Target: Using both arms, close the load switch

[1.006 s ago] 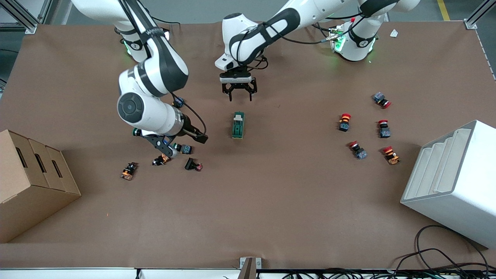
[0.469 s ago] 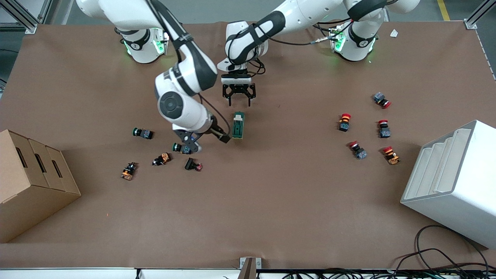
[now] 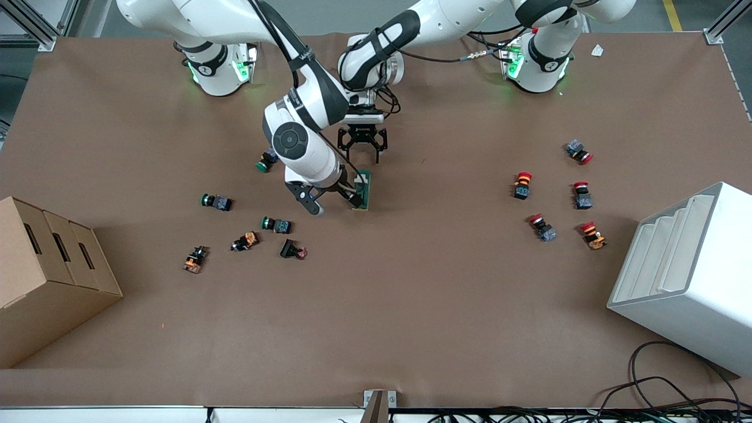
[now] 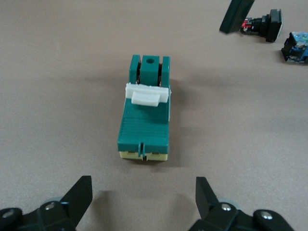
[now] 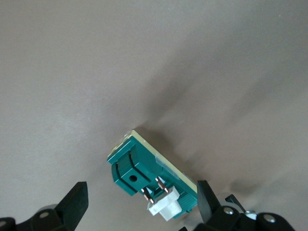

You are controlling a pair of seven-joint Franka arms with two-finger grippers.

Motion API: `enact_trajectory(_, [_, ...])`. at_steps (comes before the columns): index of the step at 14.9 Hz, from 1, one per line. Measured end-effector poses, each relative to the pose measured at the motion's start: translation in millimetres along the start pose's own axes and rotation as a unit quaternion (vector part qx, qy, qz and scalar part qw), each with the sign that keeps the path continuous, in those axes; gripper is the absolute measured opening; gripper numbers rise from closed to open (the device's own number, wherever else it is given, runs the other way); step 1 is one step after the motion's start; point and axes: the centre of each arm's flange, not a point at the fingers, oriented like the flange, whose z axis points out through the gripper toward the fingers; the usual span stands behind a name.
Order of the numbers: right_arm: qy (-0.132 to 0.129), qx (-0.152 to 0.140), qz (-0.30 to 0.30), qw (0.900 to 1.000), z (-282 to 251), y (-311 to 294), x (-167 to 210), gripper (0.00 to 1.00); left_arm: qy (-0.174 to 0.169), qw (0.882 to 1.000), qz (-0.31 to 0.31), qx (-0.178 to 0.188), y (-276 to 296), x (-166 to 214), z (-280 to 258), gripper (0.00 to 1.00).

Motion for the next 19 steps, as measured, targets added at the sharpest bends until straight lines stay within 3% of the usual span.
enact_trajectory(4, [0.010,0.010,0.001,1.000,25,3,-10,1.00,0.039,0.999,0.001,-0.007,-6,-15,7,0.96])
enact_trajectory(19, [0.014,0.033,0.021,0.999,60,2,-49,1.00,0.106,0.994,0.010,0.013,1,-38,10,0.96])
